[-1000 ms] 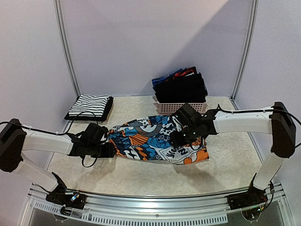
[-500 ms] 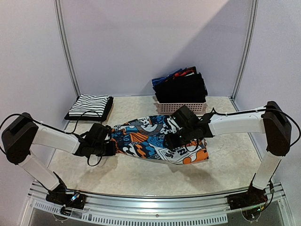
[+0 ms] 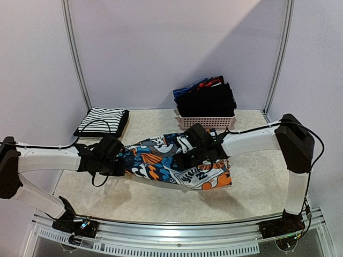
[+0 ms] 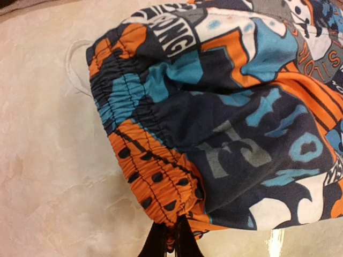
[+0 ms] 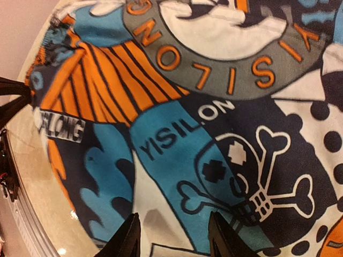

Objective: Fold and stack the mixed laundry pile
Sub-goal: Pick up the rectangle-folded shorts from the center of the board, then move the rectangle-folded shorts to the center of the board.

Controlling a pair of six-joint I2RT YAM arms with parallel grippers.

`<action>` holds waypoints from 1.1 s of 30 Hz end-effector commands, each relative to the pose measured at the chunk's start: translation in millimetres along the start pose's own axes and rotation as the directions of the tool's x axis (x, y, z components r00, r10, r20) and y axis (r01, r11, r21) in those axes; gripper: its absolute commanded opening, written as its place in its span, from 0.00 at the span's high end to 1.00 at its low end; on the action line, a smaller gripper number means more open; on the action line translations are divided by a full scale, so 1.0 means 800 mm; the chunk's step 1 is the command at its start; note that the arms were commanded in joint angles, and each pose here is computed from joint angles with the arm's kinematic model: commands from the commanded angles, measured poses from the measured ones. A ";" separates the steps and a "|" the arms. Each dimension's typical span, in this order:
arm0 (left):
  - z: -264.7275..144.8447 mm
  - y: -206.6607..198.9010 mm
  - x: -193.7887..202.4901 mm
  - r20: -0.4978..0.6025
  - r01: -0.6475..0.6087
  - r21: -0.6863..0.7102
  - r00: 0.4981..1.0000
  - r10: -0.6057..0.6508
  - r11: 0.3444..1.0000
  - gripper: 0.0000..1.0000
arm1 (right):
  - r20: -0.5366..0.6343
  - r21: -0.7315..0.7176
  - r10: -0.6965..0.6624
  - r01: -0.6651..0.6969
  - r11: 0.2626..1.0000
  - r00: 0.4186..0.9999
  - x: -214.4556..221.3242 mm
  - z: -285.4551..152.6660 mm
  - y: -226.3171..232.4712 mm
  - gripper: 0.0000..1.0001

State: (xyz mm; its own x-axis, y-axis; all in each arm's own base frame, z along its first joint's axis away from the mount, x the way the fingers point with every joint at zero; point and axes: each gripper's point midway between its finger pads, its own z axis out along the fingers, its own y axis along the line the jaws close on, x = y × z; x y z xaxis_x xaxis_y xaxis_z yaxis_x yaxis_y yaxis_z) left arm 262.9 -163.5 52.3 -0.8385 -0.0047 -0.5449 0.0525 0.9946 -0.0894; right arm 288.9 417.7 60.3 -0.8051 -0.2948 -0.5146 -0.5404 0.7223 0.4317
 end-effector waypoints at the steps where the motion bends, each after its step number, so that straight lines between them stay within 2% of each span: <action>1: -0.016 0.022 0.019 -0.067 -0.070 -0.077 0.996 0.065 0.995 1.00 | -0.077 -0.005 0.045 -0.045 0.999 0.996 0.038 0.034 -0.011 0.56; 9: -0.035 0.013 0.024 -0.089 -0.111 -0.059 0.990 0.106 0.992 1.00 | -0.103 0.092 0.066 -0.056 0.994 0.993 0.051 0.034 -0.029 0.57; 14: -0.039 0.000 0.016 -0.080 -0.132 -0.049 0.989 0.128 0.990 1.00 | -0.101 0.130 -0.048 0.061 0.990 0.994 0.026 0.021 0.012 0.57; 17: -0.048 -0.004 0.004 -0.065 -0.152 -0.064 0.987 0.148 0.986 1.00 | -0.060 0.148 -0.054 0.063 0.987 0.997 0.006 0.009 0.022 0.58; 20: -0.059 -0.008 -0.008 -0.049 -0.167 -0.071 0.985 0.164 0.983 1.00 | -0.015 0.215 -0.047 0.049 0.975 0.999 -0.014 0.001 0.017 0.70; 22: -0.066 -0.011 -0.016 -0.040 -0.179 -0.072 0.984 0.176 0.981 1.00 | -0.002 0.225 -0.035 0.035 0.974 0.999 -0.022 0.005 0.017 0.82; 24: -0.072 -0.013 -0.022 -0.033 -0.190 -0.072 0.982 0.188 0.979 1.00 | 0.003 0.224 -0.020 0.019 0.974 1.000 -0.024 0.018 0.017 0.88; 28: -0.085 -0.017 -0.036 -0.015 -0.206 -0.073 0.979 0.205 0.976 1.00 | 0.010 0.213 0.018 -0.020 0.977 1.000 -0.024 0.048 0.017 0.94; 33: -0.099 -0.032 -0.059 0.019 -0.213 -0.047 0.977 0.214 0.976 1.00 | -0.016 0.212 0.037 -0.033 0.977 0.999 -0.012 0.081 0.019 0.97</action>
State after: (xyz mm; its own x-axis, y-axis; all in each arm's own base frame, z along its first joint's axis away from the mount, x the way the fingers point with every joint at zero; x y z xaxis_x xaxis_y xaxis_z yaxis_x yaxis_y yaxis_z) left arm 255.4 -173.6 128.6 -0.8190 0.1670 -0.5489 0.1675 0.9846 0.0496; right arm 306.9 465.0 48.2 -0.8066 -0.2849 -0.5179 -0.4779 0.8300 0.2875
